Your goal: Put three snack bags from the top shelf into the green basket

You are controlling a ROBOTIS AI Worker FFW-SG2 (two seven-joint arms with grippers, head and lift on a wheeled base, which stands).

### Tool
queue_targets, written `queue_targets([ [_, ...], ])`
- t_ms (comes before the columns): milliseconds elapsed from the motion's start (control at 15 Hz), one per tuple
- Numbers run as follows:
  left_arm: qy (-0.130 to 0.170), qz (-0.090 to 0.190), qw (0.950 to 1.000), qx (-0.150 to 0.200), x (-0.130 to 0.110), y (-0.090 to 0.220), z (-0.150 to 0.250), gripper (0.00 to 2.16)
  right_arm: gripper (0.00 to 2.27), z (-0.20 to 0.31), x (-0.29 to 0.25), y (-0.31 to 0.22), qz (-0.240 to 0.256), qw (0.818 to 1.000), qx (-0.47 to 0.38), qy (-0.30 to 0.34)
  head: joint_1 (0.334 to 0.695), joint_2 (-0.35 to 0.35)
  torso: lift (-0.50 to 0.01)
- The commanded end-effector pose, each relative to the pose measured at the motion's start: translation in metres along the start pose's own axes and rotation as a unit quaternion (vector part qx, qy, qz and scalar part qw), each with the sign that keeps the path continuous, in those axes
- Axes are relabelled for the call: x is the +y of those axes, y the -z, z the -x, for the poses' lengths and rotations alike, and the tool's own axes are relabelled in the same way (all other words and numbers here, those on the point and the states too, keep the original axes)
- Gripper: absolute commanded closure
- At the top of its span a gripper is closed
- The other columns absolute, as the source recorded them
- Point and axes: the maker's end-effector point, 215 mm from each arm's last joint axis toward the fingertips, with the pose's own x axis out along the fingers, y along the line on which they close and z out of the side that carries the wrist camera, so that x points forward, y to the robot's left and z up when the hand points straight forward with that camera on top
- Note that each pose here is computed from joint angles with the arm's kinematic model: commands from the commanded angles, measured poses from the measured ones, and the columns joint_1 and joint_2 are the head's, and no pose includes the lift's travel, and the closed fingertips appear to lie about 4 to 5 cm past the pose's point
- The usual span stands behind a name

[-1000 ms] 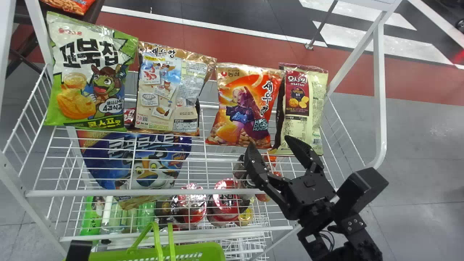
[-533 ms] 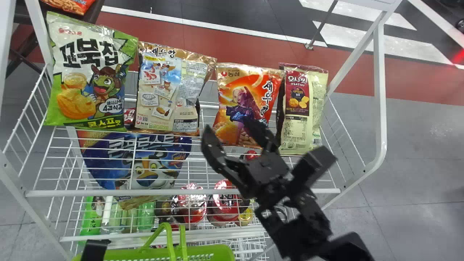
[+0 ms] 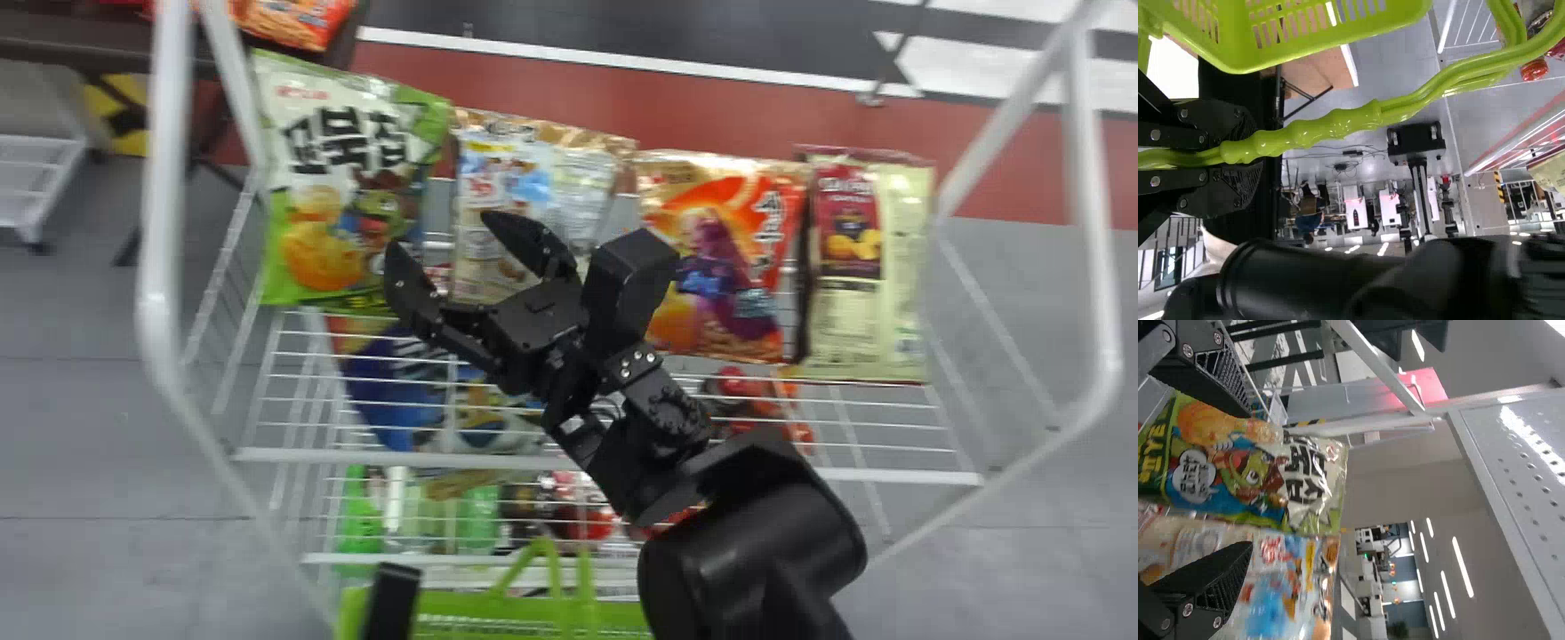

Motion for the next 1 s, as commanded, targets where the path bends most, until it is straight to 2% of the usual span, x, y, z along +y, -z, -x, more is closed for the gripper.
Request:
queue_targets([
  [0,0.004,0.003,1.0000,0.000,0.000,0.000,0.000,2.15,0.13,-0.032,0.019,0.005,0.001,1.000,0.006,-0.015,0.695,-0.025,-0.050],
  [333,0.003,0.012,0.9999,-0.008,0.007,-0.004,0.006,2.15,0.14,-0.068,0.013,0.019,0.023,0.999,0.027,-0.024,0.695,0.074,-0.050],
  [533,0.006,0.013,0.9998,-0.013,0.007,-0.009,0.009,2.15,0.14,-0.080,0.008,0.024,0.042,0.998,0.039,-0.019,0.695,0.083,-0.050],
  [600,0.006,0.013,0.9998,-0.015,0.008,-0.011,0.010,2.15,0.23,-0.083,0.004,0.026,0.045,0.998,0.046,-0.018,0.695,0.091,-0.050],
  [667,0.007,0.011,0.9998,-0.015,0.008,-0.013,0.010,2.15,0.69,-0.084,0.007,0.031,0.044,0.997,0.056,-0.028,0.695,0.092,-0.050],
  [733,0.011,0.012,0.9998,-0.014,0.008,-0.015,0.010,2.15,1.36,-0.084,0.010,0.035,0.041,0.996,0.065,-0.037,0.695,0.094,-0.050],
  [800,0.012,0.013,0.9997,-0.014,0.008,-0.016,0.011,2.15,1.69,-0.082,0.014,0.044,0.035,0.995,0.084,-0.047,0.695,0.097,-0.050],
  [867,0.012,0.013,0.9998,-0.014,0.009,-0.017,0.011,2.15,1.88,-0.081,0.019,0.044,0.031,0.993,0.093,-0.059,0.695,0.101,-0.050],
  [933,0.012,0.013,0.9998,-0.013,0.009,-0.016,0.011,2.15,1.93,-0.081,0.024,0.041,0.040,0.993,0.096,-0.063,0.695,0.111,-0.050],
])
